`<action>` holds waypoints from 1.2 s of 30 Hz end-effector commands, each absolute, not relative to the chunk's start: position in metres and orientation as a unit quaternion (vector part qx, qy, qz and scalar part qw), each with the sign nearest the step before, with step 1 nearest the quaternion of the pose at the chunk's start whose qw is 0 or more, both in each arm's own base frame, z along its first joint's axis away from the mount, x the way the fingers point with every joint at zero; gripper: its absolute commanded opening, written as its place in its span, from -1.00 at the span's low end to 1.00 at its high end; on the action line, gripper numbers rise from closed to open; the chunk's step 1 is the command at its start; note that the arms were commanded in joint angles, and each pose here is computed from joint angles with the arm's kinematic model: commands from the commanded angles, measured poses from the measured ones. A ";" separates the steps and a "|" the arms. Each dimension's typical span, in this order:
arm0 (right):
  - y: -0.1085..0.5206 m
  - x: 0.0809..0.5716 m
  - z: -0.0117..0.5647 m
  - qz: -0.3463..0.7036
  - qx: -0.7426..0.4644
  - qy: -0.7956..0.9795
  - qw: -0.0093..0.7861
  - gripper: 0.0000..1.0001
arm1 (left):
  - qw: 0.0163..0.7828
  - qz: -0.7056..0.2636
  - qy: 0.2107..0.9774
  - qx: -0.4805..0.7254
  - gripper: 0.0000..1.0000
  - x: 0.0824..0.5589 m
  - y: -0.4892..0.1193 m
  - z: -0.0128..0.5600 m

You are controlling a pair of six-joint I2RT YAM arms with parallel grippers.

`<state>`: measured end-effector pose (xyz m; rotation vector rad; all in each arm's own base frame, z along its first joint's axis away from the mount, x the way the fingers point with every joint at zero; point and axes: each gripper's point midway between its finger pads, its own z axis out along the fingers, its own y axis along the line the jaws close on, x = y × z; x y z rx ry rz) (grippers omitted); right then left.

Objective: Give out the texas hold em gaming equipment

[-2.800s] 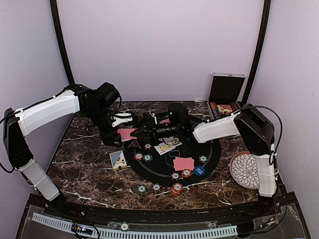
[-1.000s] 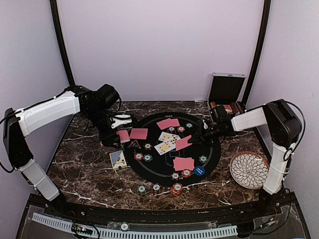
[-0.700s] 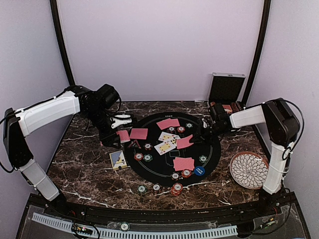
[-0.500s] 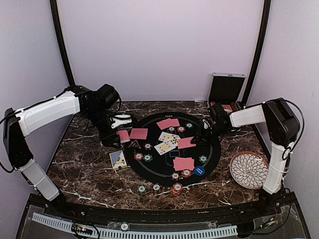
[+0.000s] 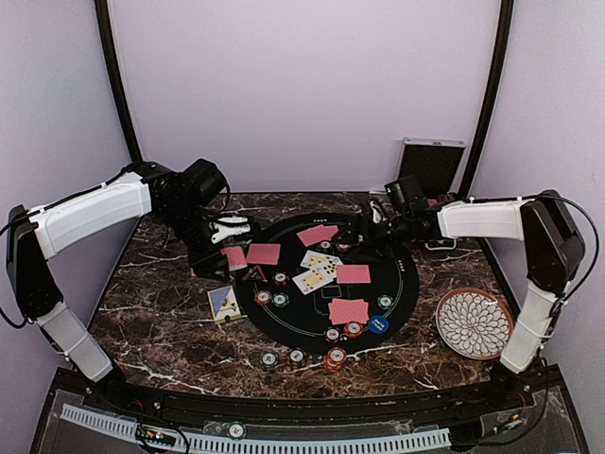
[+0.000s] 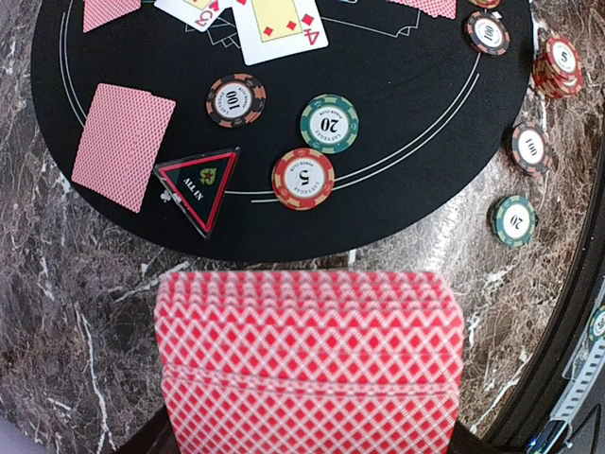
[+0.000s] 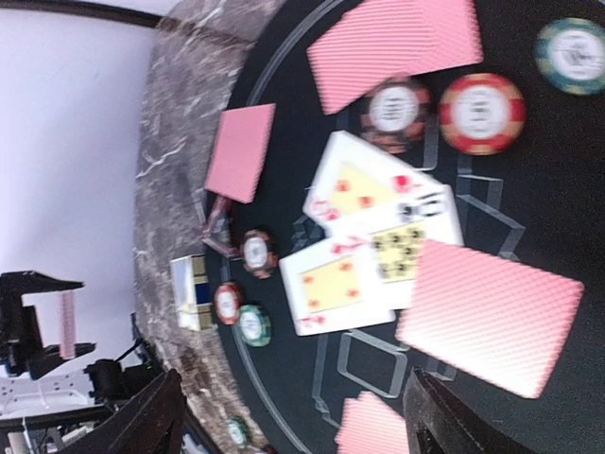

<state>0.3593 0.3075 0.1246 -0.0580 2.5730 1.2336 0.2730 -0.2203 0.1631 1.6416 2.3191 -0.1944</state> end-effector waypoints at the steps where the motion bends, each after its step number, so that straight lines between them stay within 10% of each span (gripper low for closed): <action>1: 0.388 0.327 0.181 0.538 -0.077 0.830 0.127 0.64 | 0.162 -0.076 0.802 0.570 -1.00 0.274 -0.223 0.178; 36: 0.565 0.256 0.199 0.678 -0.122 0.724 -0.003 0.60 | 0.164 -0.079 0.801 0.570 -1.00 0.275 -0.225 0.179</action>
